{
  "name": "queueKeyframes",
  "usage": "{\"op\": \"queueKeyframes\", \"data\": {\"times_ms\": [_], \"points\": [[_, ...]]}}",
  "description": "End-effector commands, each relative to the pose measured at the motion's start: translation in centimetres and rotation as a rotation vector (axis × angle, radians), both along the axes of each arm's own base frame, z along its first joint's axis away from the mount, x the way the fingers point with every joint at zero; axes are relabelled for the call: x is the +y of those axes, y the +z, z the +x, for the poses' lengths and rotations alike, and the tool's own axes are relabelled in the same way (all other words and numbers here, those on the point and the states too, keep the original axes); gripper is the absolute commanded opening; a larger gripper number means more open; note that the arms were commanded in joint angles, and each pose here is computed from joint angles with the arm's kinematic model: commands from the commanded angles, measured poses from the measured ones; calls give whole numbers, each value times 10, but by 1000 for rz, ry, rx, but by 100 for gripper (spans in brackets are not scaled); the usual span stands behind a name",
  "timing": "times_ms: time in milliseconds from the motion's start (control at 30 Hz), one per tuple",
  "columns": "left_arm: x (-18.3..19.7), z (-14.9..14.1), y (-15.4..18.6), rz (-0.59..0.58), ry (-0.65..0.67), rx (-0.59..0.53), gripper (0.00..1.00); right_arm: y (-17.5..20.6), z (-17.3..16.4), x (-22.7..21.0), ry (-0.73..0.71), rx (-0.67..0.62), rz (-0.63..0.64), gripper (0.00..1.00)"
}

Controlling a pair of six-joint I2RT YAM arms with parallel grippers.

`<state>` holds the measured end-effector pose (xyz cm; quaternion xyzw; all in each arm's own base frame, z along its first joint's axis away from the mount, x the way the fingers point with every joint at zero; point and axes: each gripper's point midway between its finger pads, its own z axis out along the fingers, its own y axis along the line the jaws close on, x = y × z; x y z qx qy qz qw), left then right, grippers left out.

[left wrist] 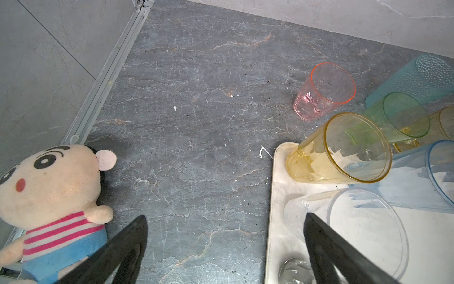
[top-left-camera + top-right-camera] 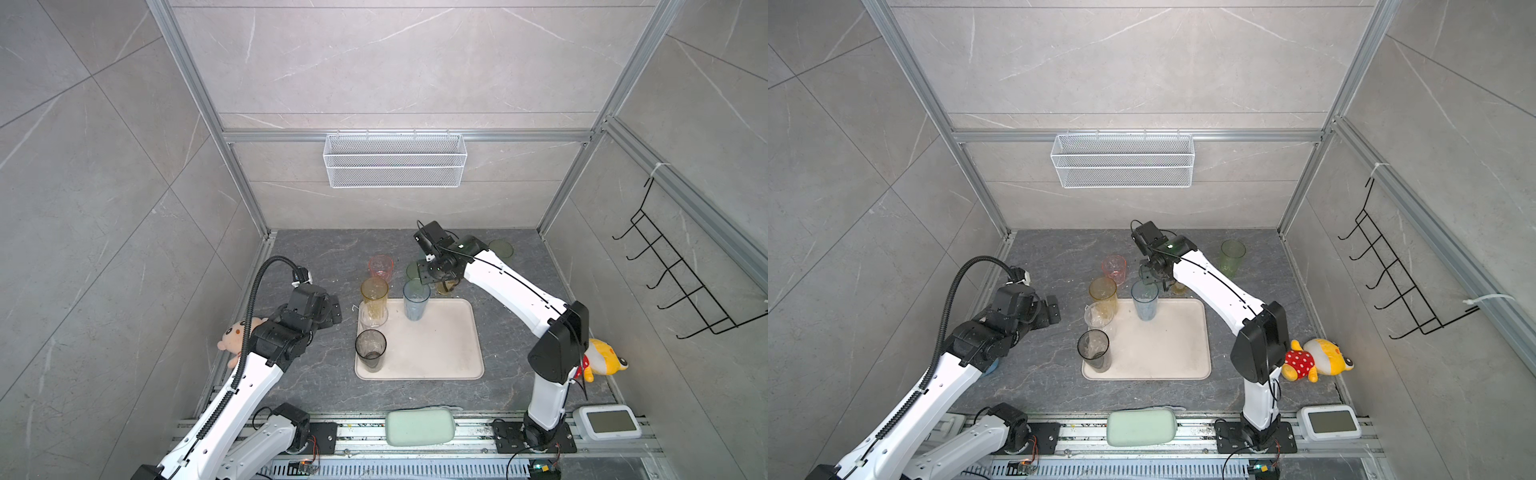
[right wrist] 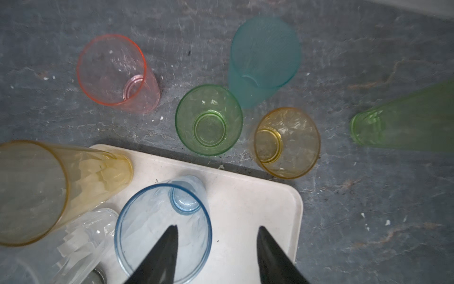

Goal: Place the glasses into the tray
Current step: Place the glass on the tray.

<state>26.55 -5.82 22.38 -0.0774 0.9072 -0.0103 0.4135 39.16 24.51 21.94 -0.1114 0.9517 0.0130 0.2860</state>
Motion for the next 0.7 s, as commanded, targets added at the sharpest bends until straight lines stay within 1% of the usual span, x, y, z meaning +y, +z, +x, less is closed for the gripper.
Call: {"op": "queueKeyframes", "data": {"times_ms": [0,167,300,400,667], "points": [[2,1,4,-1,2,-26,99,42,9,-9,-7,-125,1,59],[2,0,5,0,1,-27,99,57,27,-18,-39,-187,-10,64],[3,-1,6,-5,9,-30,99,56,50,-23,-60,-214,52,66],[5,-2,7,-7,14,-37,99,49,68,-33,-94,-207,91,66],[6,-3,10,-6,18,-44,99,21,105,-46,-161,-129,161,67]]}}
